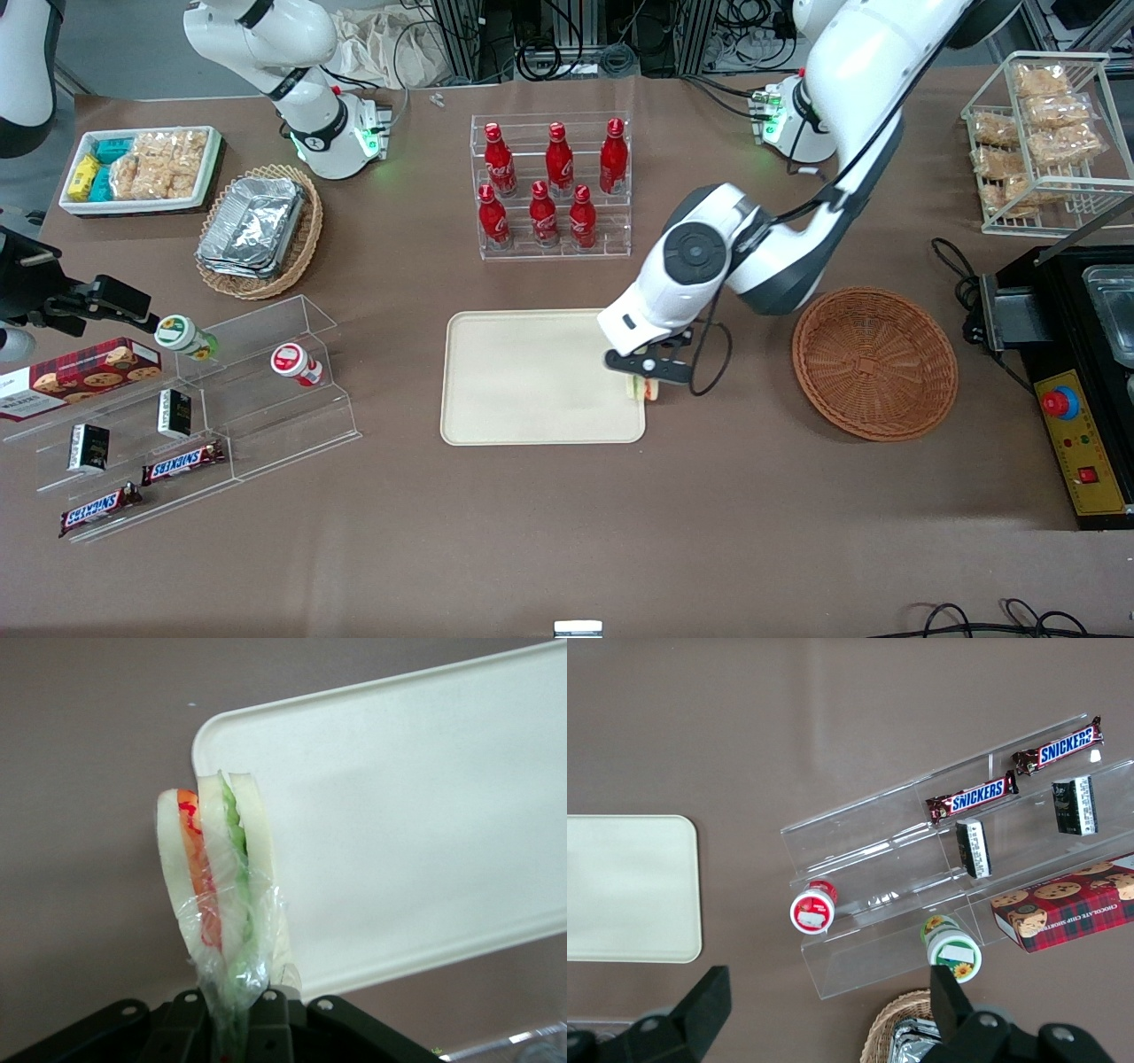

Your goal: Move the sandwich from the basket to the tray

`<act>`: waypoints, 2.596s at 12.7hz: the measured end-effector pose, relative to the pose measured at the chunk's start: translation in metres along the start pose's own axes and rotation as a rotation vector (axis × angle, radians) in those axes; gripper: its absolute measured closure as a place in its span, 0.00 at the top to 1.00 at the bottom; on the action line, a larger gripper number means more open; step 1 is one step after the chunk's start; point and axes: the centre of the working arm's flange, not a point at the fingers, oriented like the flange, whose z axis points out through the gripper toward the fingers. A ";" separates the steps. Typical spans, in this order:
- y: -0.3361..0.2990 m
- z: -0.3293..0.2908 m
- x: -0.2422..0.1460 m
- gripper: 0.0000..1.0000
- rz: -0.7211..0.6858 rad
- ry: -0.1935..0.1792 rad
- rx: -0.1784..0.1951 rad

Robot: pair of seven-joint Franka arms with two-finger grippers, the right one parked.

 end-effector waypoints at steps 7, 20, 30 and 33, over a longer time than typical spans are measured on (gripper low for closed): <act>0.027 0.078 -0.006 0.22 -0.011 0.026 0.020; -0.118 -0.104 0.011 1.00 -0.150 -0.106 0.098; -0.319 -0.231 -0.031 1.00 -0.223 -0.201 0.153; -0.324 -0.232 -0.032 1.00 -0.231 -0.200 0.155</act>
